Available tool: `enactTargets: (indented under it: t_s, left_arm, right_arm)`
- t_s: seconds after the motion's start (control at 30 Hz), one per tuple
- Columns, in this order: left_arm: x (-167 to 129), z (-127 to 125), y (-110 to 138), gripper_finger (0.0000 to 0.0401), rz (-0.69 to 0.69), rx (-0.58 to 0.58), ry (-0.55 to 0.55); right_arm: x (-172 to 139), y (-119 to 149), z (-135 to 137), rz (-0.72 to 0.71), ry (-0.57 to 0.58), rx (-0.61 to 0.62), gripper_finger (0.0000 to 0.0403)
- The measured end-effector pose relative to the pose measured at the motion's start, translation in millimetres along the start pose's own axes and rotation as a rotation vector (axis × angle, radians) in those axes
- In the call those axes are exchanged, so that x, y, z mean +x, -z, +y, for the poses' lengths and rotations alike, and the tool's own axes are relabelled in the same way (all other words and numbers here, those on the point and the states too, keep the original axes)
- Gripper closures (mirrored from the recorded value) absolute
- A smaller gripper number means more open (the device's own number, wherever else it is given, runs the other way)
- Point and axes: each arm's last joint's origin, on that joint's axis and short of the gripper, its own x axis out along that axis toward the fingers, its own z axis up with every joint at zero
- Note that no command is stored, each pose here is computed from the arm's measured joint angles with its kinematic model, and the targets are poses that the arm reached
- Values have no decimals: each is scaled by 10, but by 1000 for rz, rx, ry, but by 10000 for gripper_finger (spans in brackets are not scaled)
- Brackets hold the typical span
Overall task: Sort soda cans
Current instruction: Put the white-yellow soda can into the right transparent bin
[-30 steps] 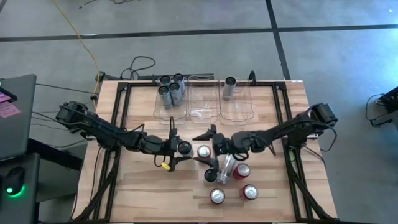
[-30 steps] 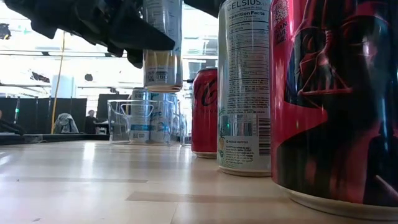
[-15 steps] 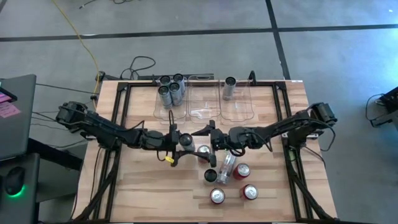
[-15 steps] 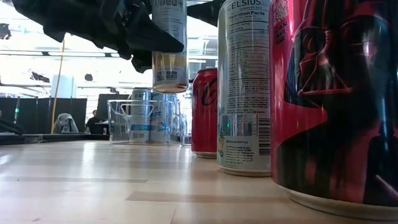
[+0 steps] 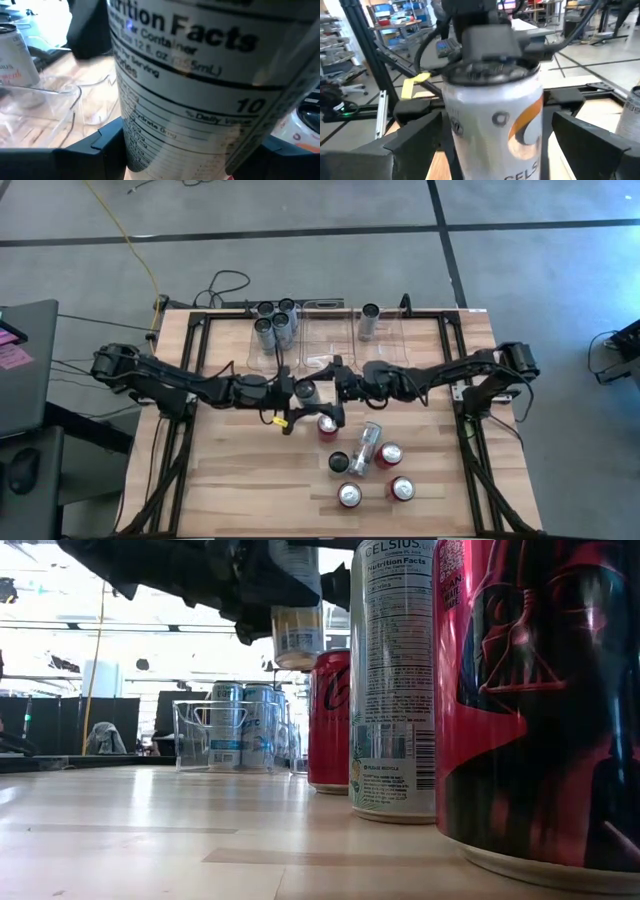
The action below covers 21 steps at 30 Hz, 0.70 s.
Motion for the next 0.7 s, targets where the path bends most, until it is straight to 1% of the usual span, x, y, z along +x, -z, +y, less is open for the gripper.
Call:
enactTargets:
  t_s: [0.1,0.27,0.33,0.57,0.7]
  left_arm:
    - [24,26,-53,148,8,7,-9]
    - [35,70,-69,148,10,12,-11]
    - [39,90,-74,148,8,4,-1]
    - [62,105,-55,148,13,-7,3]
    - [64,105,-54,147,10,-7,7]
  right_arm:
    - [0,5,-5,6,1,-2,33]
    - [0,-13,-11,-8,-32,-10,90]
    - [8,-36,-8,-9,-31,-20,103]
    - [45,-119,5,58,-28,-30,111]
    - [47,-120,-20,66,-6,-16,116]
